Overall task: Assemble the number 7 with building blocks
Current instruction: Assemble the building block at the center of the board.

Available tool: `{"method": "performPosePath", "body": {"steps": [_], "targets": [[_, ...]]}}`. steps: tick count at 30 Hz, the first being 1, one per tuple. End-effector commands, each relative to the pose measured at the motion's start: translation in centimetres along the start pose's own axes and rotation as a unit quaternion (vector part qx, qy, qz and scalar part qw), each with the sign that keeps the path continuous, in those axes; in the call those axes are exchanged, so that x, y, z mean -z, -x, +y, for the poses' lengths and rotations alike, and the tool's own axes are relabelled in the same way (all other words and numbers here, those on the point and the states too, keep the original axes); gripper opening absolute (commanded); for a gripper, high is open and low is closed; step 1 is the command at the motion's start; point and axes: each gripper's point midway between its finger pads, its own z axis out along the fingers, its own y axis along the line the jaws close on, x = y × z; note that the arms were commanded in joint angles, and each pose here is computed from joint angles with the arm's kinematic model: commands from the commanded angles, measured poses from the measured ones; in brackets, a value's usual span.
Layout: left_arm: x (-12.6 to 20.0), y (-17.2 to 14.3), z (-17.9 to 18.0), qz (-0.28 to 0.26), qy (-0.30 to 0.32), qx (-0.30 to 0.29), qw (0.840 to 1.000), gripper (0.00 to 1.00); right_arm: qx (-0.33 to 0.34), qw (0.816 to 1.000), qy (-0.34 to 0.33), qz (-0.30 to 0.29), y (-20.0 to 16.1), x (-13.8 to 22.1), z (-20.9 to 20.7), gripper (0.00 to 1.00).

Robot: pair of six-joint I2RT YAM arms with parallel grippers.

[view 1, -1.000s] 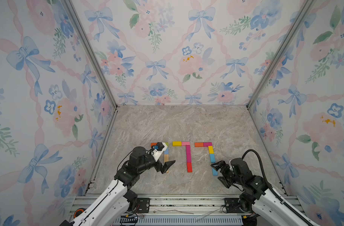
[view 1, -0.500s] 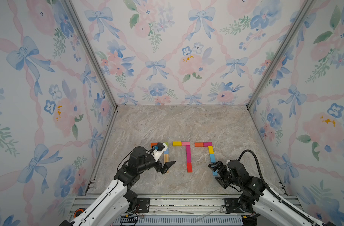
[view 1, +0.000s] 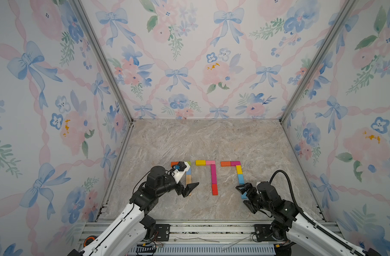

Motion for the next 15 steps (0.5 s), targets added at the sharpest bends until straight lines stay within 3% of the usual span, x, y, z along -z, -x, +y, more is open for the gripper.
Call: {"method": "performPosePath", "body": {"steps": [1,15], "targets": [[-0.16,-0.44,-0.27,0.005,-0.009,-0.008,1.0,0.98,0.002,1.0,-0.019,-0.001,0.39,-0.16,-1.52,0.96],[-0.32,-0.77,-0.06,0.012,-0.006,-0.004,1.0,0.98,0.0,1.0,-0.021,0.014,0.53,-1.08,-1.34,0.94]]}}
